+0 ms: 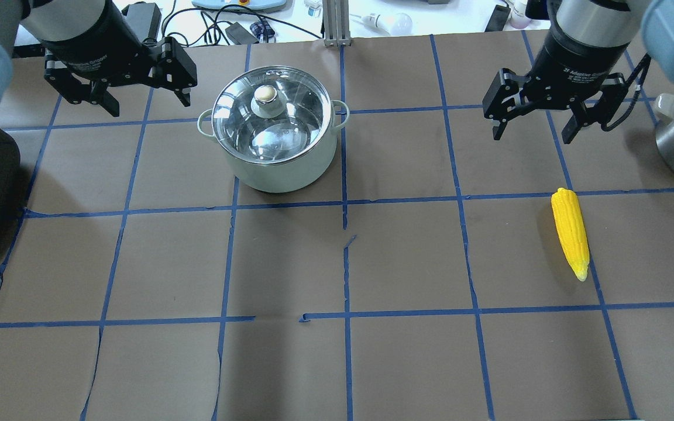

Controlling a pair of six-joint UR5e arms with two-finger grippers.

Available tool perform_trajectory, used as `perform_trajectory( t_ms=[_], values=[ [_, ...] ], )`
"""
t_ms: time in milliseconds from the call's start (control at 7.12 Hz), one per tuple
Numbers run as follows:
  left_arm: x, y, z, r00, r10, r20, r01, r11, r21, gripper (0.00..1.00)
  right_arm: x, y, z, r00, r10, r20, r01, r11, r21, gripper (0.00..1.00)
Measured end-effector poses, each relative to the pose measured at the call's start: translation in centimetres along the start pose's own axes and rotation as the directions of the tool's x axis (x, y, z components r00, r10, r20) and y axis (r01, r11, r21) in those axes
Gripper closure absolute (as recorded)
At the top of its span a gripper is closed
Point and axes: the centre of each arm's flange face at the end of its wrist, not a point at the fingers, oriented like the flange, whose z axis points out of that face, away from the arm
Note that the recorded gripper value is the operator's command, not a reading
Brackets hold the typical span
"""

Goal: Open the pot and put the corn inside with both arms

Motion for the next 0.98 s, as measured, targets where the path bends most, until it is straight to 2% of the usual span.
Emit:
perform_trajectory(
  t_ms=[982],
  values=[
    [0.04,-0.09,0.11,1.0,0.001,0.003,-0.001,1.0,0.0,0.0,-0.09,-0.06,0.06,1.0,-0.006,0.008,0.006,1.0,-0.001,0.0]
  ],
)
